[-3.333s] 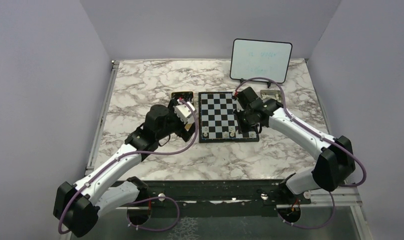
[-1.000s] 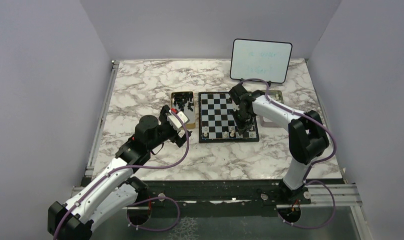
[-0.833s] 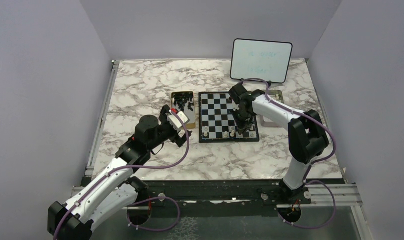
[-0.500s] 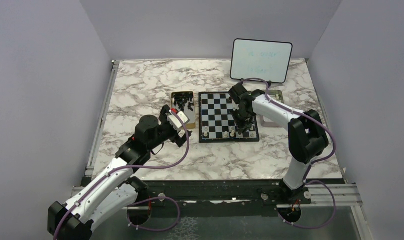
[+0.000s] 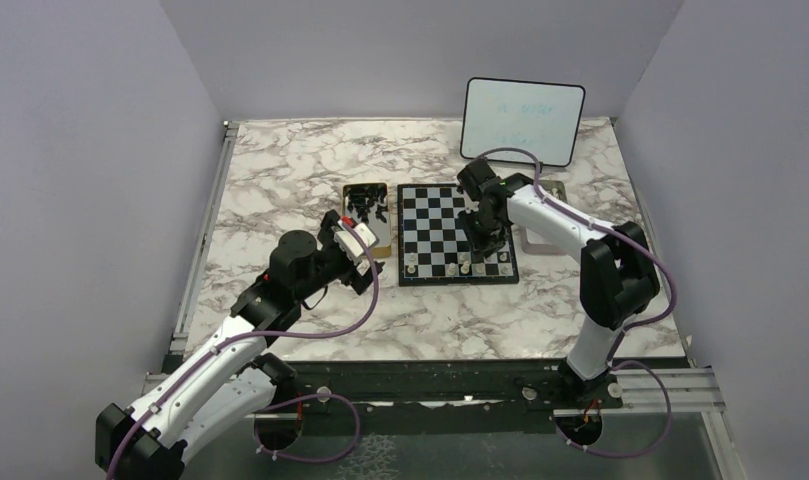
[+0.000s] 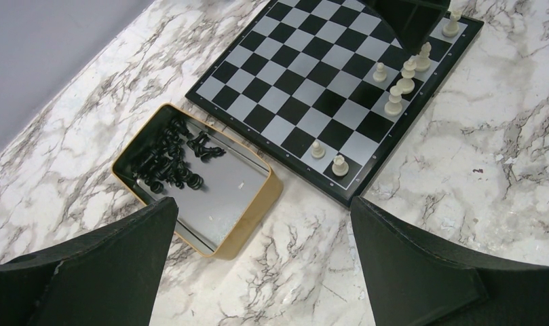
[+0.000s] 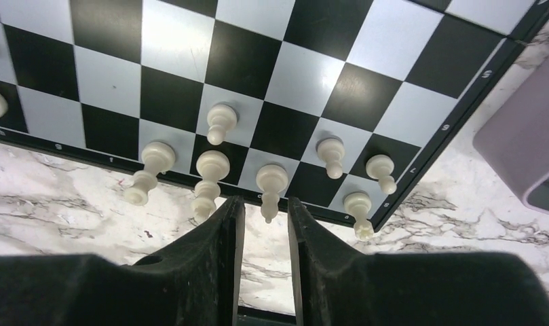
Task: Set up the chess pieces on the board
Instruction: Place the chess piece on the chessboard.
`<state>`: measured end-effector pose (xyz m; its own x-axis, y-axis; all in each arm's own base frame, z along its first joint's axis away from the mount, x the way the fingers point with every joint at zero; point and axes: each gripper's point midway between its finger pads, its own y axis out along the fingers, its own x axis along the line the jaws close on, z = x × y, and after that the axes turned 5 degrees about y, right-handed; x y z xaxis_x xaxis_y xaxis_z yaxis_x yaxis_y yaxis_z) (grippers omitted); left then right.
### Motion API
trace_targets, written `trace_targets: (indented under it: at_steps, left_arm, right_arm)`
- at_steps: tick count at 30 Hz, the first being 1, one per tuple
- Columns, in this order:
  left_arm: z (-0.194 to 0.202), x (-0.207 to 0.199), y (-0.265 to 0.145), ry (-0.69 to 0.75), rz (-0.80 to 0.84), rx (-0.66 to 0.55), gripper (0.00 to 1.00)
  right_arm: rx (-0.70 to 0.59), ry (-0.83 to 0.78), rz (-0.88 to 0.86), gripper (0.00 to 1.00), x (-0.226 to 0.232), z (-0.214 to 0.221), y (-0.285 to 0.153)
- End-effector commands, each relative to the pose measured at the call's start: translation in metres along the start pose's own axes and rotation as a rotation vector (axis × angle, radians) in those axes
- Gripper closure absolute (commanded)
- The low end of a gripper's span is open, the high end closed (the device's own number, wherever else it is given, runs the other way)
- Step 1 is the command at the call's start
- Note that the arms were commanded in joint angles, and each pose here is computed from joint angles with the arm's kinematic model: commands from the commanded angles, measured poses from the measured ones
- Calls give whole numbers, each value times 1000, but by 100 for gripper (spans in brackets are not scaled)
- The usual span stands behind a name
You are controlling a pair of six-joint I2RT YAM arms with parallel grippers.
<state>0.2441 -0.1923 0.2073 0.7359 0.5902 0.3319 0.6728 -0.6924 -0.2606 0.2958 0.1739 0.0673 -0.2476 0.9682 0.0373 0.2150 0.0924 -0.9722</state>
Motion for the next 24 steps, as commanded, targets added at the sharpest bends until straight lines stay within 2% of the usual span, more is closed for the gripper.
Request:
trace_targets:
  at_steps: [1, 7, 11, 15, 19, 24]
  left_arm:
    - [-9, 4, -2, 1, -23, -36, 1]
    - [-21, 11, 1, -126, -72, -67, 1]
    - [-13, 33, 1, -279, -217, -14, 1]
    - [-12, 37, 0, -366, -247, 41, 1]
    - [1, 46, -1, -430, -328, 124, 1]
    - [13, 40, 1, -384, -297, 165, 1]
  right_arm:
    - [-140, 46, 22, 65, -8, -27, -39]
    - [-349, 133, 101, 65, -39, -66, -66]
    - [-472, 203, 168, 66, -70, -85, -81]
    - [-573, 279, 240, 66, -109, -100, -91]
    - [-603, 317, 327, 68, -153, -109, -86]
    - [-553, 318, 427, 75, -203, -114, -65]
